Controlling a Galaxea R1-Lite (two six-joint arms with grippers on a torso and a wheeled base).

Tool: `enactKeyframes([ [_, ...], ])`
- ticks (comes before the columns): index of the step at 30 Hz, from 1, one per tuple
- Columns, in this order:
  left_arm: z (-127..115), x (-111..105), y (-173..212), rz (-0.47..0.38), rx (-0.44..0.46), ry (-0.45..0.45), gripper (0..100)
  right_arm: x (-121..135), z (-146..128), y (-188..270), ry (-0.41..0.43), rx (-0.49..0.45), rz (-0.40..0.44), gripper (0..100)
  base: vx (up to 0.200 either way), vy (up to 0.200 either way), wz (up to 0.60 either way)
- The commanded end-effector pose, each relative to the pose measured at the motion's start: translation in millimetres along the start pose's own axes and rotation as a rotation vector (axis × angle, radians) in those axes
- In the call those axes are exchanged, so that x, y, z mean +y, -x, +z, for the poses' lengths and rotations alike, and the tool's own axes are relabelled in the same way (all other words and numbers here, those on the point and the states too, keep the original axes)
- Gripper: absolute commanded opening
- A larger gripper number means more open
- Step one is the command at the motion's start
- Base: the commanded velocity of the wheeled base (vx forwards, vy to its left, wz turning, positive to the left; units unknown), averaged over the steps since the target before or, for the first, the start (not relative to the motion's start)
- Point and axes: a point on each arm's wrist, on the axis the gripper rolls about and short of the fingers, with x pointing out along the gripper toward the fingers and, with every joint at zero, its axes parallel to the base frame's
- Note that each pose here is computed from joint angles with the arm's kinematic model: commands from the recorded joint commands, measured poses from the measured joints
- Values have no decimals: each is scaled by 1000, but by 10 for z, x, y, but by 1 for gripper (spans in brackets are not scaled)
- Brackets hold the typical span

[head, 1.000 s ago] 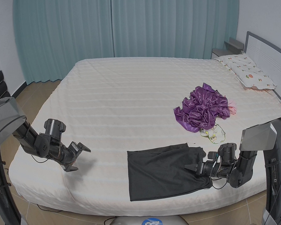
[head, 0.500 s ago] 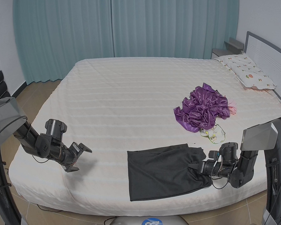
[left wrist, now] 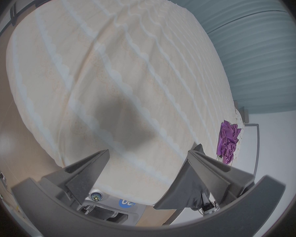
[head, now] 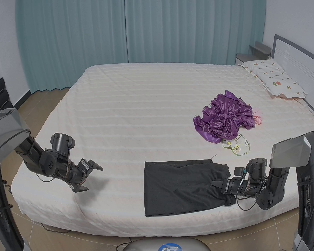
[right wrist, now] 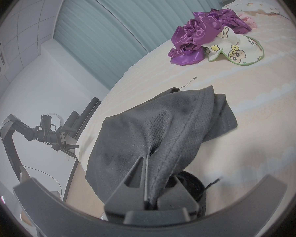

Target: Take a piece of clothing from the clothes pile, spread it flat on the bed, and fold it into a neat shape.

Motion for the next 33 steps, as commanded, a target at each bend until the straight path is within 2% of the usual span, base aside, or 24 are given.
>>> enactKeyframes([
  [1,10,-11,-3,-4,-3,7,100,4,33,-19,5,-13,4,0,0,0,0],
  [7,5,-3,-4,-1,-1,5,100,-4,85,-25,13,-36,3,0,0,0,0],
  [16,5,-3,-4,-1,-1,5,100,-36,187,44,15,-67,-1,0,0,-200,0],
  [33,5,-3,-4,-1,-1,2,100,-57,186,130,4,-67,-16,0,0,-200,0],
])
